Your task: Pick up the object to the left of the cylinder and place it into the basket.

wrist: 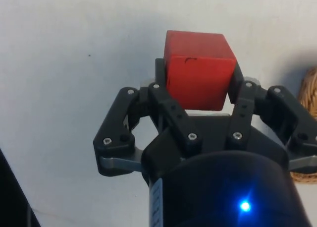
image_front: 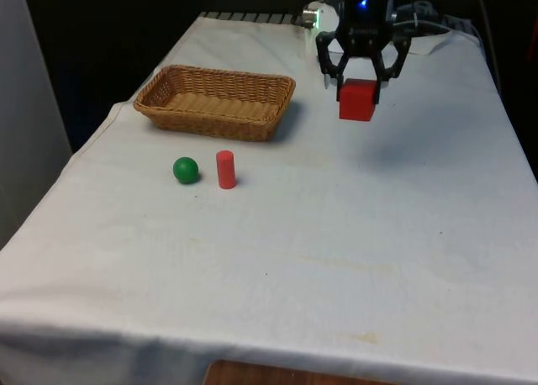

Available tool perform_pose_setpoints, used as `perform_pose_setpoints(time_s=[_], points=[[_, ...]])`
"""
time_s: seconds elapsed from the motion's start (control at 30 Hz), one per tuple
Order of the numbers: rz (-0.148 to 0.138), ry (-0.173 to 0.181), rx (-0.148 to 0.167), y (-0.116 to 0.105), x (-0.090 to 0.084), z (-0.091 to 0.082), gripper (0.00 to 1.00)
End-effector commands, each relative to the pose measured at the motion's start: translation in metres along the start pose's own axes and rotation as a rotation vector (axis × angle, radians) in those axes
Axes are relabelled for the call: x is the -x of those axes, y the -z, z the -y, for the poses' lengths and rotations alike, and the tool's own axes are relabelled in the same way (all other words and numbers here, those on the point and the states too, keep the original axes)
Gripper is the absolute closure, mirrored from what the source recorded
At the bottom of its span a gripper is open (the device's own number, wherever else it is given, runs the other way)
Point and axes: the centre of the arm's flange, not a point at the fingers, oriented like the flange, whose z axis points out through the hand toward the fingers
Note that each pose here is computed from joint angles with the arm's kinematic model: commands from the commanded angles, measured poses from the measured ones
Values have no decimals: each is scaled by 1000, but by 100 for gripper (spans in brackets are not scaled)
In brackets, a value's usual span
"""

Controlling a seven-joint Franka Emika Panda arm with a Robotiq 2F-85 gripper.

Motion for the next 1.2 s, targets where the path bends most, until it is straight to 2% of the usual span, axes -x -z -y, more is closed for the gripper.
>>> perform_pose_setpoints(time_s=[0.0,0.23,0.27,0.43,0.5,0.6,0.73,0.77,0.8,0.87,1.03,1.07,1.1,1.17], points=[[-8,4,0,2,2,-5,94],[1,13,1,3,7,-27,94],[5,11,2,1,5,-24,94],[5,20,0,4,13,-44,94],[10,20,-4,3,12,-43,94],[5,28,-4,7,19,-57,94],[5,34,-8,10,25,-67,94],[11,32,-17,9,23,-63,94],[6,36,-9,11,27,-69,94],[6,40,-12,13,32,-77,94],[5,46,-15,18,40,-89,94],[10,44,-23,17,39,-86,94],[5,51,-16,19,43,-93,94],[4,54,-16,20,46,-97,94]])
